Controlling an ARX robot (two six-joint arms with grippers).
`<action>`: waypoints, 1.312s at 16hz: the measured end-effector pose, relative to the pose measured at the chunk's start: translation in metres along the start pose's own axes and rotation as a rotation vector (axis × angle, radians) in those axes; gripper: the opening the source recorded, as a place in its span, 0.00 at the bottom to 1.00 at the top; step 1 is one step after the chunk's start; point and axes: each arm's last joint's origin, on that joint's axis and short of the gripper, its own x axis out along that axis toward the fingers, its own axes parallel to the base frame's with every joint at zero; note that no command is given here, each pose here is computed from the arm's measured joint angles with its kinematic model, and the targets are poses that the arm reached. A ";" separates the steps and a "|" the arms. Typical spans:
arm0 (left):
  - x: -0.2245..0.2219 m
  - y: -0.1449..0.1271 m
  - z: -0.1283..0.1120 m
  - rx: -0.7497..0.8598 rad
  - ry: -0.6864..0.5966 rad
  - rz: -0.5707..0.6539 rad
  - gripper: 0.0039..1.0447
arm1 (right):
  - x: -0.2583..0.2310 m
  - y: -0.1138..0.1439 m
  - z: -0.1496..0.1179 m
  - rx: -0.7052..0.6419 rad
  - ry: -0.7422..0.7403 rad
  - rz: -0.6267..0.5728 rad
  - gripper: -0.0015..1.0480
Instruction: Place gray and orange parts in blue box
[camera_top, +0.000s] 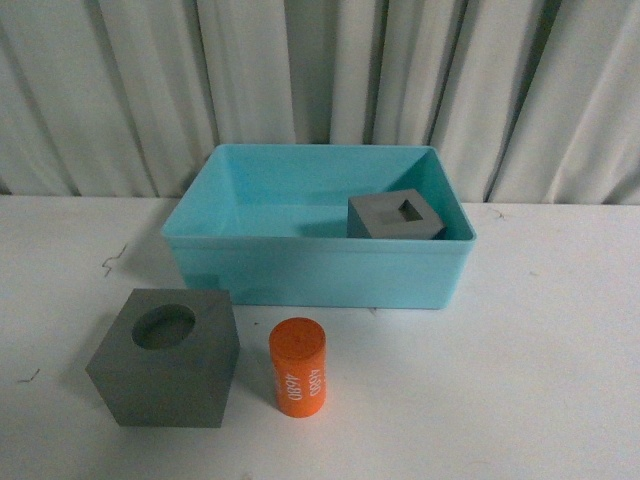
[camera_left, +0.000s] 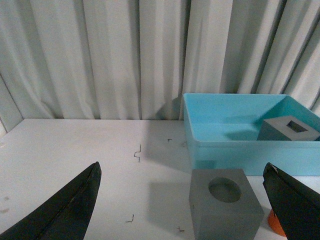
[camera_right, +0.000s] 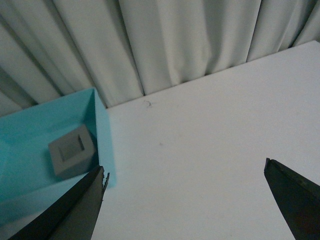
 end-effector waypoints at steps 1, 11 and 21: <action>0.000 0.000 0.000 0.000 0.000 -0.001 0.94 | 0.004 0.000 0.003 0.025 -0.128 0.072 0.89; 0.000 0.000 0.000 0.000 0.000 0.000 0.94 | -0.013 -0.036 -0.064 -0.190 -0.357 0.211 0.21; 0.000 0.000 0.000 0.000 0.000 0.000 0.94 | -0.034 -0.058 -0.112 -0.201 -0.357 0.189 0.02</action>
